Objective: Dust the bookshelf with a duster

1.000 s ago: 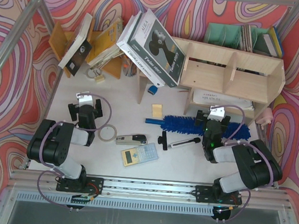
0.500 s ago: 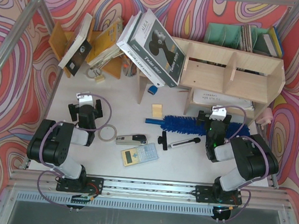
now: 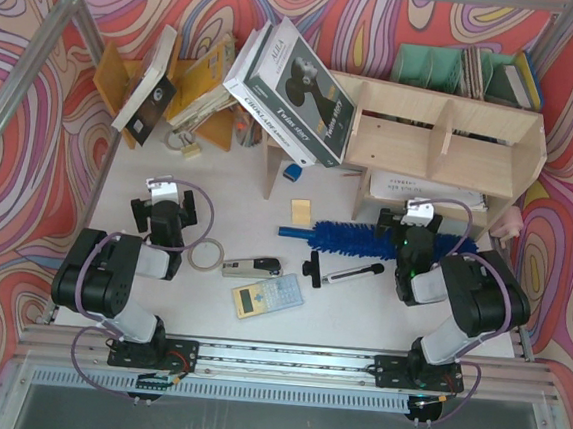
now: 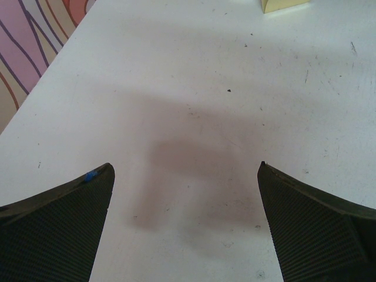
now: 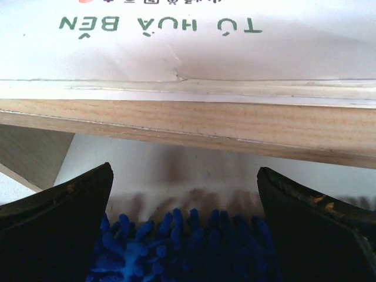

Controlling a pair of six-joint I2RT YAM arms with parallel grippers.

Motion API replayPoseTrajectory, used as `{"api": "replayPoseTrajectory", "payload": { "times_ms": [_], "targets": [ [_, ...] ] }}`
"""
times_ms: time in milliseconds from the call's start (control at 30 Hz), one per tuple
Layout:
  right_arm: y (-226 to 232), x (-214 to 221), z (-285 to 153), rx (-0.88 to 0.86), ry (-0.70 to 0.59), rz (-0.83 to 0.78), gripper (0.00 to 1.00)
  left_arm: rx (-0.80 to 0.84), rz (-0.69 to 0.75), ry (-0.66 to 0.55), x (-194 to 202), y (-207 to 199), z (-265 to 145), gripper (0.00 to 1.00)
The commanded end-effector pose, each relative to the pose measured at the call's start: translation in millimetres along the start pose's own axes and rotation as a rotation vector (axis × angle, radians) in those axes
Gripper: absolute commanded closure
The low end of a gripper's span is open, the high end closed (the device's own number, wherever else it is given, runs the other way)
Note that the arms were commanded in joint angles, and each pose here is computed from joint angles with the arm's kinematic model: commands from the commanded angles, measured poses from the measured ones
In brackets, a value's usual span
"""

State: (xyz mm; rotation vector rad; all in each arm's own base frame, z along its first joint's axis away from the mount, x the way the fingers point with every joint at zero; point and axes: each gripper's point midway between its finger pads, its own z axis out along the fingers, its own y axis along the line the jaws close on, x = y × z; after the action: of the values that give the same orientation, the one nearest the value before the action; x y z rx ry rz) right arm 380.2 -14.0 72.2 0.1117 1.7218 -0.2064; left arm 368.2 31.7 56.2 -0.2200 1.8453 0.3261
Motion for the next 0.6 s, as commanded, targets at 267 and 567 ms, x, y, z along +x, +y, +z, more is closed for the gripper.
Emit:
{"api": "replayPoseTrajectory", "payload": {
  "times_ms": [267,567],
  "targets": [
    [5.4,3.6,13.7,-0.029,0.009,0.011,0.01,0.001,-0.024,-0.014,-6.4,0.0,2.5,0.02],
    [4.8,2.5,13.8,-0.027,0.004,0.008,0.01,0.001,-0.025,-0.014,-6.3,-0.1,2.5,0.01]
  ]
}}
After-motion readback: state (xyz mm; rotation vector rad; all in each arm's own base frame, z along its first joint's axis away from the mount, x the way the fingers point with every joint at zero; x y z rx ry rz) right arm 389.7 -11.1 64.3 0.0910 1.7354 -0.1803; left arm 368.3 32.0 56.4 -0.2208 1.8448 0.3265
